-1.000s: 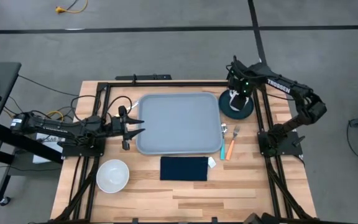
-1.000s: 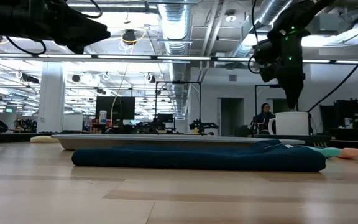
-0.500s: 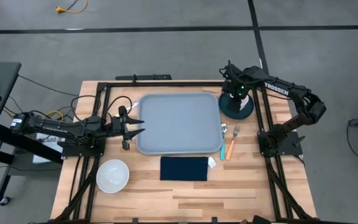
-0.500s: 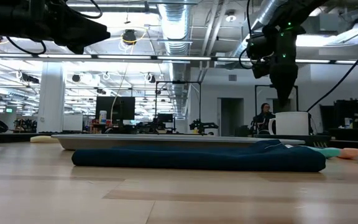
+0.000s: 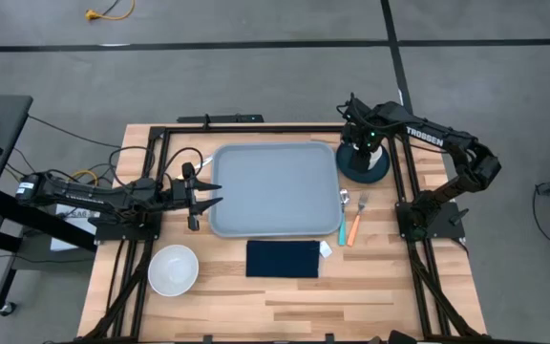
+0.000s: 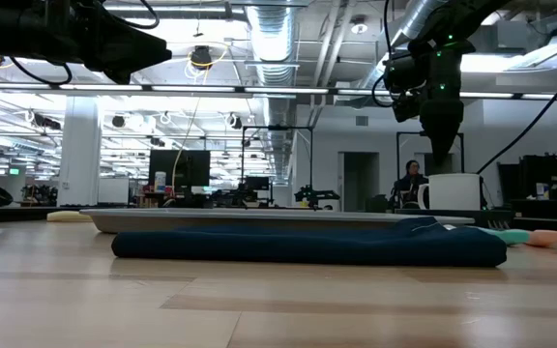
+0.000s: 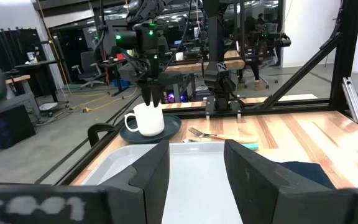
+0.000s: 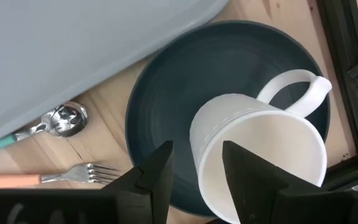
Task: Set up tray
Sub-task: Put the white mug on the top left of the gray tray
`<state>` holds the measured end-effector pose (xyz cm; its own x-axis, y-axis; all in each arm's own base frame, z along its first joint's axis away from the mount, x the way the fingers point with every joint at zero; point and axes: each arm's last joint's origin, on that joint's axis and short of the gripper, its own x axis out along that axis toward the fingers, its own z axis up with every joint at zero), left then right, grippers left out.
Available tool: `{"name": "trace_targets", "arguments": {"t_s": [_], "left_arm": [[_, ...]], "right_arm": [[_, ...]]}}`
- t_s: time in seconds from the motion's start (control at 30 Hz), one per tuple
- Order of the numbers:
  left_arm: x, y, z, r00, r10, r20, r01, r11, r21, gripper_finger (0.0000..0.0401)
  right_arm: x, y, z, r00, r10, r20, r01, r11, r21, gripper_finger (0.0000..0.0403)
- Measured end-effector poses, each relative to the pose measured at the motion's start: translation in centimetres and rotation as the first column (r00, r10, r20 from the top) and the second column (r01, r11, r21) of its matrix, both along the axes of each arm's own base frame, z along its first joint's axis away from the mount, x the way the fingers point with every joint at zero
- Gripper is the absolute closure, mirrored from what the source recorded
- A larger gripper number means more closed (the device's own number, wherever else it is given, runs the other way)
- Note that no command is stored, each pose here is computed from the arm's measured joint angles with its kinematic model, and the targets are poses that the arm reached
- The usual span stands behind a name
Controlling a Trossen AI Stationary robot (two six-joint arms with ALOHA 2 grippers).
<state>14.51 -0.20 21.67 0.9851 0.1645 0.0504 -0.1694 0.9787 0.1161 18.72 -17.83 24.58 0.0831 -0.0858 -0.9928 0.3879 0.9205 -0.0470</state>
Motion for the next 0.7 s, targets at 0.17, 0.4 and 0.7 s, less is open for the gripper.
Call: {"name": "trace_targets", "arguments": {"t_s": [0.17,0.4,0.7], "left_arm": [[0.0,0.0,0.0,1.000,0.000,0.000,0.000,1.000,0.000,0.0258],[0.0,0.0,0.0,1.000,0.000,0.000,0.000,1.000,0.000,0.0258],[0.0,0.0,0.0,1.000,0.000,0.000,0.000,1.000,0.000,0.0258]], "right_arm": [[0.0,0.0,0.0,1.000,0.000,-0.001,0.000,1.000,0.001,0.0268],[-0.1,0.0,0.0,1.000,0.001,-0.004,-0.001,1.000,0.006,0.0270],[-0.7,0.2,-1.8,0.999,-0.002,-0.032,0.003,1.000,0.030,0.0270]]}}
